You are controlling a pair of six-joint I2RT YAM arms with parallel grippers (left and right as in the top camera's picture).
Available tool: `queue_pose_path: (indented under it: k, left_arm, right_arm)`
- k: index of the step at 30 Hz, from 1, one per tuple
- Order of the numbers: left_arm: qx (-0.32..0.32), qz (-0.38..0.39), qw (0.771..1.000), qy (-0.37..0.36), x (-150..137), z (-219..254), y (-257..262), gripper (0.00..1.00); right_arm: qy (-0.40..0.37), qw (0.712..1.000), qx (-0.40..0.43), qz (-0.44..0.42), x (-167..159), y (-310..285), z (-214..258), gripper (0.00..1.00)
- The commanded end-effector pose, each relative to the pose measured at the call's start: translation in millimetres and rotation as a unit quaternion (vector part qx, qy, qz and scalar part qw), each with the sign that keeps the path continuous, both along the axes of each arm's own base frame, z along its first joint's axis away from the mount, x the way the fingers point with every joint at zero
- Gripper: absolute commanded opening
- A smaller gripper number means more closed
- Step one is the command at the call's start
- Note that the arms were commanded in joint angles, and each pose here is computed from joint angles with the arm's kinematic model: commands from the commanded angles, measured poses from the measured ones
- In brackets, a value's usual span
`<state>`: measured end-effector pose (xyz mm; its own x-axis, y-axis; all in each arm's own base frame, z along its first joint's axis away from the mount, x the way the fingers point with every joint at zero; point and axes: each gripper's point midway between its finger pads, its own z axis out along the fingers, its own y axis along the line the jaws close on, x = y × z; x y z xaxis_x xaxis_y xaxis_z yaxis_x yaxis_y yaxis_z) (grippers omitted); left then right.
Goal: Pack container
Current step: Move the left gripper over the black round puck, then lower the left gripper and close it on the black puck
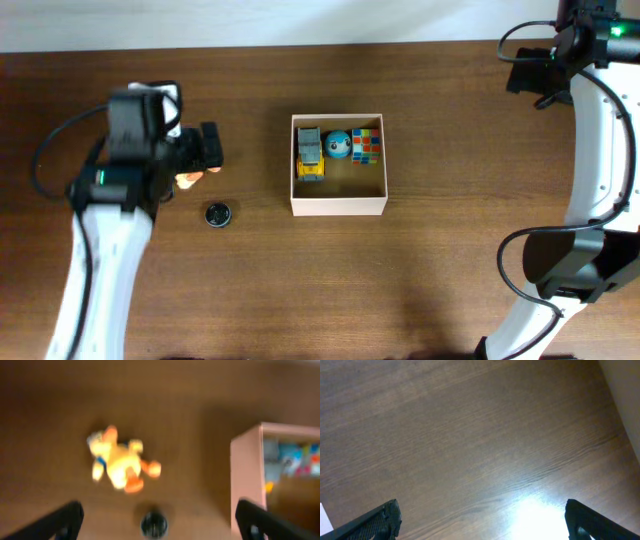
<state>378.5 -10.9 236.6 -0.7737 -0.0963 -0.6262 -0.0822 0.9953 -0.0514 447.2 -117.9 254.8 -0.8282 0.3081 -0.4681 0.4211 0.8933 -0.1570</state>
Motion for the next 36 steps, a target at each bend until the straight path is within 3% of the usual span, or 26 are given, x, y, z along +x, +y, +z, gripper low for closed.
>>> queue_pose_path:
  k: [1,10,21,36]
  left_arm:
    - [-0.009,-0.011,0.998,0.058,9.6,-23.3,-4.5,0.99]
    - [-0.08,-0.05,0.978,0.184,-10.3,-80.7,-32.7,0.99]
    - [-0.078,-0.039,0.962,0.26,-36.8,-101.4,-30.5,0.99]
    - [-0.07,0.086,0.914,0.39,-48.4,-181.4,-17.2,0.99]
  right_arm:
    - [-0.001,1.0,0.001,0.001,0.4,1.1,0.6,0.99]
    - [-0.001,1.0,0.001,0.001,0.4,1.2,0.5,0.99]
    - [-0.001,1.0,0.001,0.001,0.4,1.1,0.7,0.99]
    - [-0.001,1.0,0.001,0.001,0.4,1.2,0.5,0.99]
